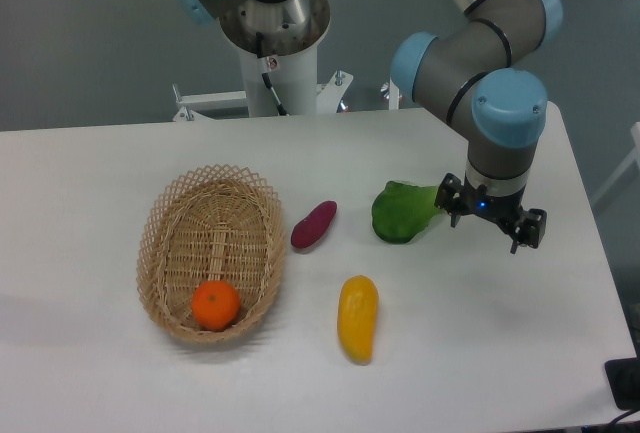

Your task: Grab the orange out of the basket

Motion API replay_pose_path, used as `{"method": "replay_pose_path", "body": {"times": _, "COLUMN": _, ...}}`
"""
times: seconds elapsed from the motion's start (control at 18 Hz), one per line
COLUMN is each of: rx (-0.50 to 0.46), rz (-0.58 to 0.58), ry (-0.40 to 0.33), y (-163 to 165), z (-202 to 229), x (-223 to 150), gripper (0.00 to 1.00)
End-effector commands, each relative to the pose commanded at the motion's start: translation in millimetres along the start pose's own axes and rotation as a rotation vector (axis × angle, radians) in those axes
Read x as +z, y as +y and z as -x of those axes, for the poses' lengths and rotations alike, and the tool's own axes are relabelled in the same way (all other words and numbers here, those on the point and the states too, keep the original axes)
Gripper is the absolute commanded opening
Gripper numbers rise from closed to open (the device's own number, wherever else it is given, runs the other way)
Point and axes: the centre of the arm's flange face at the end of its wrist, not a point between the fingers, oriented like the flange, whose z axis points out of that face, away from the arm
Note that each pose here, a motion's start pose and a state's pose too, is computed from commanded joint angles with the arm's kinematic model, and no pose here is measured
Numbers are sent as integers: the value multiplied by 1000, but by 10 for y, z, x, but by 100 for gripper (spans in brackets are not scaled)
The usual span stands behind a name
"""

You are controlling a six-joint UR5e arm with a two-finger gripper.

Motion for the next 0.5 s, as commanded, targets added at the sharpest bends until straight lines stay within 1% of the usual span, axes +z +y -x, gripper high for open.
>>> {"method": "replay_pose_path", "body": {"times": 0.22, "rx": -3, "rz": -14, "ry": 0, "y": -10, "z": -6, "x": -30, "gripper": 100}}
{"method": "replay_pose_path", "body": {"times": 0.33, "rx": -16, "rz": -81, "ry": 13, "y": -123, "z": -50, "x": -92, "gripper": 100}}
{"method": "replay_pose_path", "body": {"times": 0.5, "rx": -124, "rz": -89, "ry": 27, "y": -264, "z": -150, "x": -88, "gripper": 100}}
